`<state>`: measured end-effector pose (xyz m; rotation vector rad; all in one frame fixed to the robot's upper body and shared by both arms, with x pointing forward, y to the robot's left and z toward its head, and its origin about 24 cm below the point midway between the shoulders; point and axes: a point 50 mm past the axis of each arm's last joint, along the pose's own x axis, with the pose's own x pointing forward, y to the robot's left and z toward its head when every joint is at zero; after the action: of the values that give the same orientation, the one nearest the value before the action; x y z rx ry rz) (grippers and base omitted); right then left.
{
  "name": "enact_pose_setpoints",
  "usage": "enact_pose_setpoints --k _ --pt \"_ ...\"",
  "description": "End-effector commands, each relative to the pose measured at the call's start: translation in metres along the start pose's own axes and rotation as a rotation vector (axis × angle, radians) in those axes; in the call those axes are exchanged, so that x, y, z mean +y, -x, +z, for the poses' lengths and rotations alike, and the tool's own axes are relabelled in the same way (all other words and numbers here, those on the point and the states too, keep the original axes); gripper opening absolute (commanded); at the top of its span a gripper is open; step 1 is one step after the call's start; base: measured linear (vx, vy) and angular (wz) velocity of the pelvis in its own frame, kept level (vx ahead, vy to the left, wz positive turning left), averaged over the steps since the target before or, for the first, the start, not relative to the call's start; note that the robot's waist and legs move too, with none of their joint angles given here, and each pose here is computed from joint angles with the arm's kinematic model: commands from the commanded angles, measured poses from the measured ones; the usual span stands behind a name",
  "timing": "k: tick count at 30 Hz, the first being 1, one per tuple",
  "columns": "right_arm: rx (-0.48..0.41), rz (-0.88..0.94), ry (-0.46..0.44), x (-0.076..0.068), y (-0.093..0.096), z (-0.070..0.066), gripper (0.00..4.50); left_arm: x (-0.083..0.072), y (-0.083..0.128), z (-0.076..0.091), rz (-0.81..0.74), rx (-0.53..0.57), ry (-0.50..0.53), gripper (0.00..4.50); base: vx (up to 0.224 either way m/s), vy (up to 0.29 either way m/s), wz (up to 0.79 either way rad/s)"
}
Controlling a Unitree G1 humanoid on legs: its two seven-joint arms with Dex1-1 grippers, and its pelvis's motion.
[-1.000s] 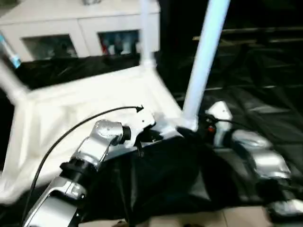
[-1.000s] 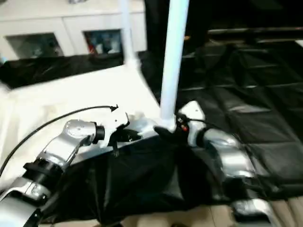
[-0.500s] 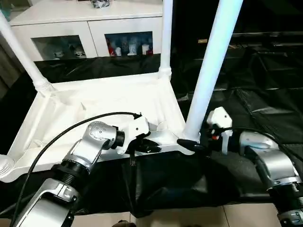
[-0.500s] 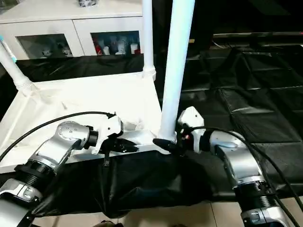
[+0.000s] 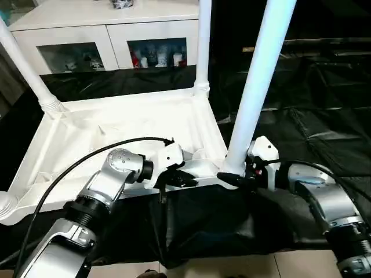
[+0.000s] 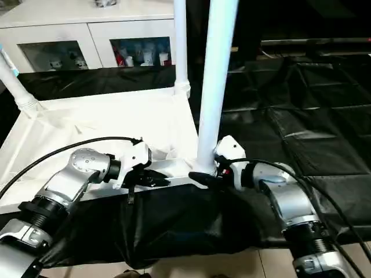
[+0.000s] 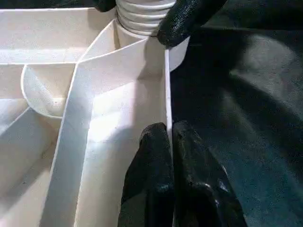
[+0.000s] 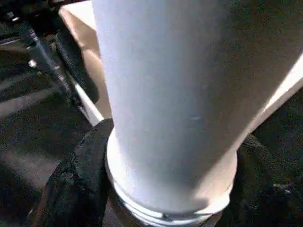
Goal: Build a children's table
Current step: Rotate leg to tighten
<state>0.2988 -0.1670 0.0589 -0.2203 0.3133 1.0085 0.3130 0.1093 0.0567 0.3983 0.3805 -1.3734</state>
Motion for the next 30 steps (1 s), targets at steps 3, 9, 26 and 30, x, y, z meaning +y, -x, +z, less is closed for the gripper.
enact_pose_setpoints --k 3,9,26,30 --pt "-0.051 -0.205 -0.119 -0.004 -0.016 -0.008 2.78 0.017 -0.009 0.016 0.189 -0.065 0.056 0.00 0.000 0.000 0.00" --pt "-0.073 -0.495 -0.341 -0.002 -0.047 -0.019 2.77 0.024 -0.039 0.026 0.371 -0.080 0.140 0.00 0.000 0.000 0.00" --pt "-0.151 -0.230 -0.205 0.001 -0.038 0.004 3.87 0.004 -0.039 0.029 0.144 -0.134 0.061 0.00 0.000 0.000 0.00" --pt "-0.097 -0.076 -0.107 0.001 -0.013 0.002 3.87 -0.001 -0.023 0.020 0.046 -0.111 0.032 0.00 0.000 0.000 0.00"
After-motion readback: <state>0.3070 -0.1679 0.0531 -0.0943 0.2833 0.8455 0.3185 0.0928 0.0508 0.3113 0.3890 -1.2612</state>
